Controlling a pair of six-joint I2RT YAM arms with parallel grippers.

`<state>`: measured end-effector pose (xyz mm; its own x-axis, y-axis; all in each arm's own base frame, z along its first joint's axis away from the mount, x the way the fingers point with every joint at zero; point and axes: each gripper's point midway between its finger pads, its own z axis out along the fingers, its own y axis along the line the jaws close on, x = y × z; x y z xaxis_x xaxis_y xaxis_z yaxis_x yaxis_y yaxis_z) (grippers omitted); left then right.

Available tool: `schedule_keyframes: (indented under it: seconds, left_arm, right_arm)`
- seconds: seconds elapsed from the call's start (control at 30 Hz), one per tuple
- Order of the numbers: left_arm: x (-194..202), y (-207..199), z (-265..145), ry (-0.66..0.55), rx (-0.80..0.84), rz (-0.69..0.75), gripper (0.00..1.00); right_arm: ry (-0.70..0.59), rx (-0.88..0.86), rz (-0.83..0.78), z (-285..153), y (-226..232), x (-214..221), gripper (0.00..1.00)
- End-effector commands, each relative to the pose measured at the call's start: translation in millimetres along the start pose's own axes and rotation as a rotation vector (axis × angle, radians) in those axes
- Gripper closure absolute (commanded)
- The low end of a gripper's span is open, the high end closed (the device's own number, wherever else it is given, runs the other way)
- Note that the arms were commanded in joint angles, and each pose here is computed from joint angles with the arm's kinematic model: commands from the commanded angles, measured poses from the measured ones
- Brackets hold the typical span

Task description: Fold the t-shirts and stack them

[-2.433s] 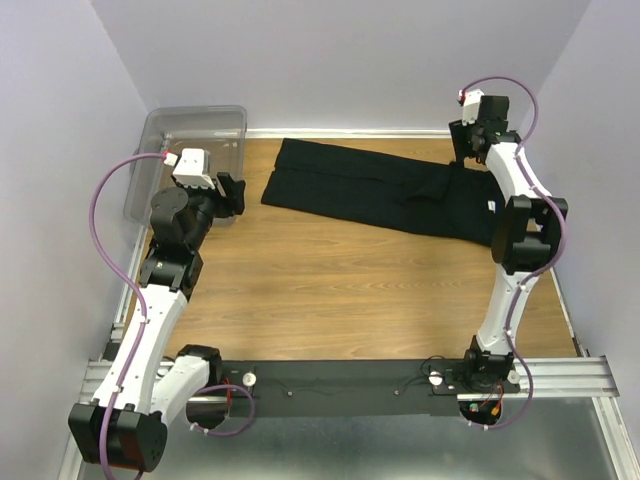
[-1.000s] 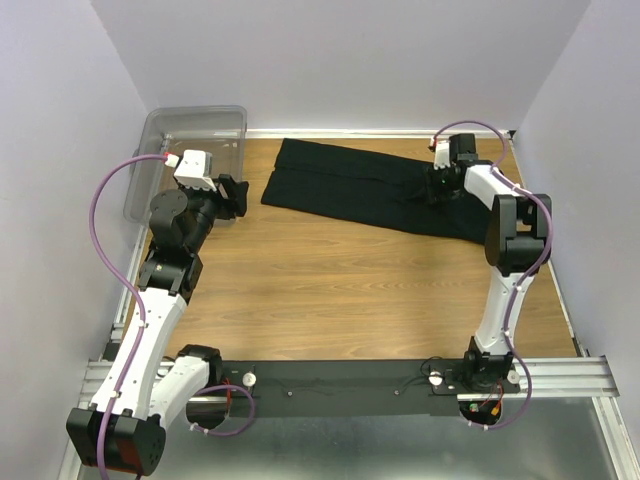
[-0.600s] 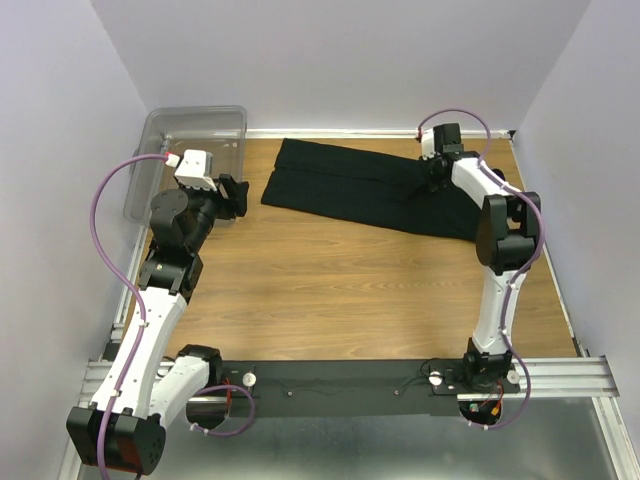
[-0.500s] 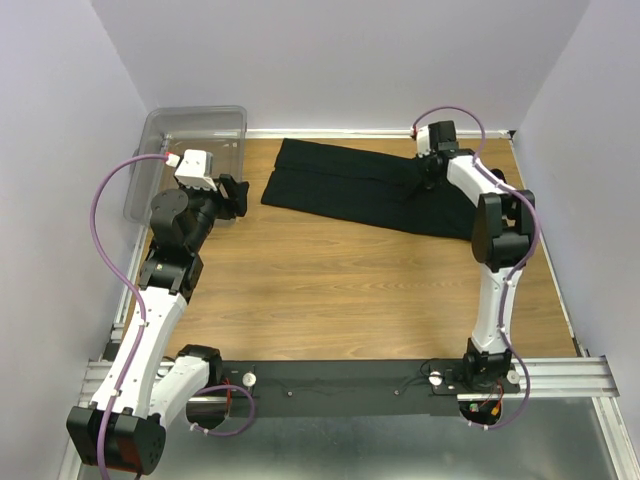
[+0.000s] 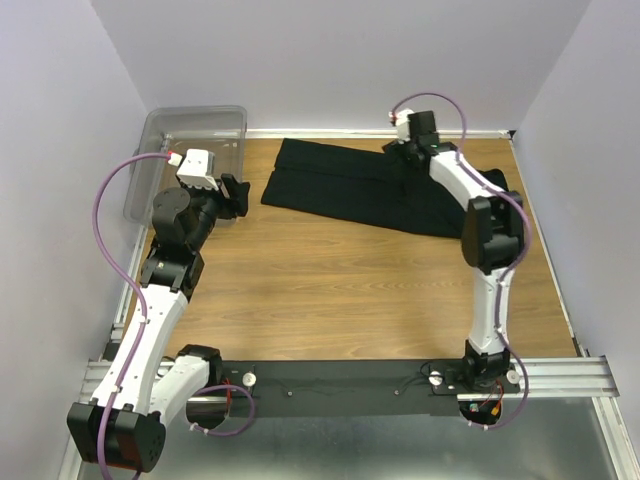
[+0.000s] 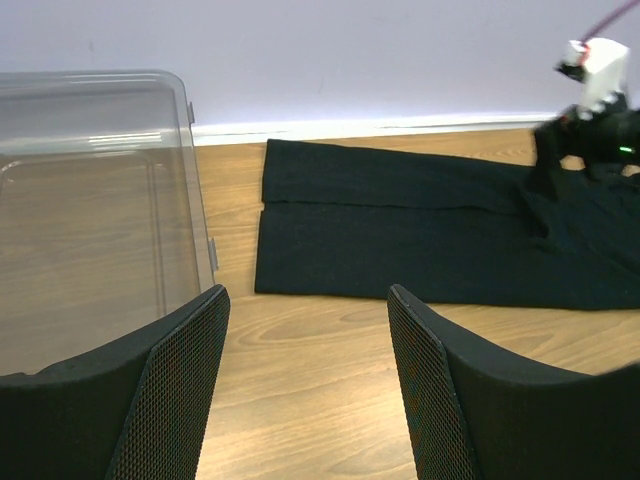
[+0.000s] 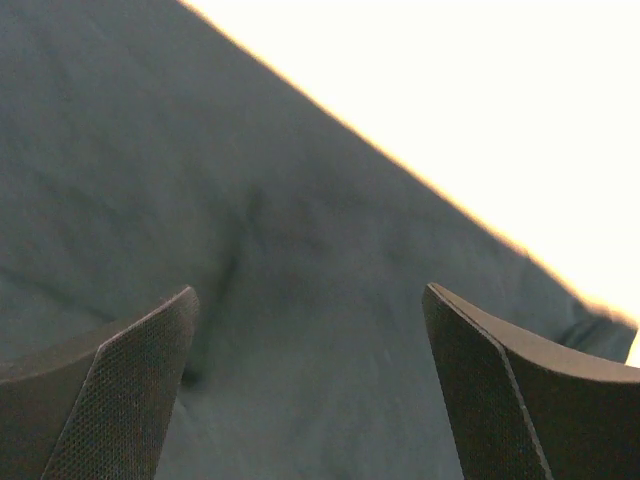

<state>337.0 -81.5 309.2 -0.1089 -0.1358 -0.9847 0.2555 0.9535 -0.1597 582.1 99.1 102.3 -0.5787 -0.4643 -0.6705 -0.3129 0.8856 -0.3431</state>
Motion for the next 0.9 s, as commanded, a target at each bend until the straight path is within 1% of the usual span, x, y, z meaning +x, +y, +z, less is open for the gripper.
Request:
schedule_keyframes:
  seconds: [0.0,0.03,0.07,0.1,0.13,0.17,0.2,0.23,0.33,0.4,0.47,0.57,0.6,0.7,0.8,0.87]
  left_arm:
    - [-7.6,-4.8,-2.2,-0.028,0.023,0.016,0.27]
    - [-8.5,-5.2,-2.9,-0.031,0.023,0.018,0.27]
    - [-11.7,-5.9,-5.3,-0.041,0.025,0.02,0.27]
    - [-12.1,-6.6,-5.7,-0.043,0.027,0.02,0.27]
    - [-13.5,-6.7,-6.7,-0.047,0.027,0.019,0.27]
    - [-13.4,-8.4,-7.4,-0.048,0.034,0.018,0.27]
    - [-14.1,-9.6,-8.2,-0.05,0.04,0.02,0.27]
    - [-19.9,-11.9,-7.8,-0.071,0.05,0.021,0.27]
    - [-20.1,-16.2,-8.1,-0.073,0.064,0.022,0.27]
    - [-19.6,-17.4,-8.4,-0.072,0.067,0.023,0.27]
    - [-19.2,-19.9,-8.4,-0.071,0.074,0.024,0.27]
    - [-19.4,-21.8,-9.2,-0.072,0.079,0.025,0.27]
    - [-19.6,-21.6,-9.4,-0.074,0.078,0.026,0.27]
    - [-18.6,-22.2,-9.1,-0.07,0.08,0.025,0.27]
    - [-17.4,-21.6,-8.2,-0.067,0.078,0.026,0.27]
    - [-16.9,-21.2,-7.6,-0.065,0.076,0.026,0.27]
  right_arm:
    - [-0.017,0.036,0.152,-55.2,-65.3,26.7,0.0]
    - [-0.036,-0.056,0.196,-62.5,-61.6,35.4,0.0]
    - [-0.044,-0.086,0.255,-75.0,-70.2,44.7,0.0]
    - [-0.063,-0.101,0.287,-99.1,-84.0,49.6,0.0]
    - [-0.019,-0.14,0.351,-107.1,-94.1,88.0,0.03]
    - [0.0,-0.148,0.349,-117.3,-99.4,104.0,0.04]
    - [0.046,-0.161,0.369,-125.8,-98.9,127.3,0.07]
    - [0.067,-0.154,0.4,-141.3,-106.1,152.6,0.09]
    - [0.13,-0.167,0.475,-160.3,-105.1,199.6,0.16]
    - [0.155,-0.164,0.517,-165.5,-108.1,218.4,0.21]
    - [0.167,-0.201,0.547,-162.5,-101.7,228.2,0.24]
    - [0.171,-0.248,0.573,-154.7,-95.6,231.7,0.25]
    - [0.169,-0.292,0.582,-148.0,-89.6,232.0,0.25]
    - [0.202,-0.334,0.6,-133.0,-82.5,242.8,0.26]
    - [0.23,-0.345,0.602,-123.2,-80.7,251.4,0.35]
    - [0.235,-0.36,0.604,-122.7,-76.2,254.1,0.39]
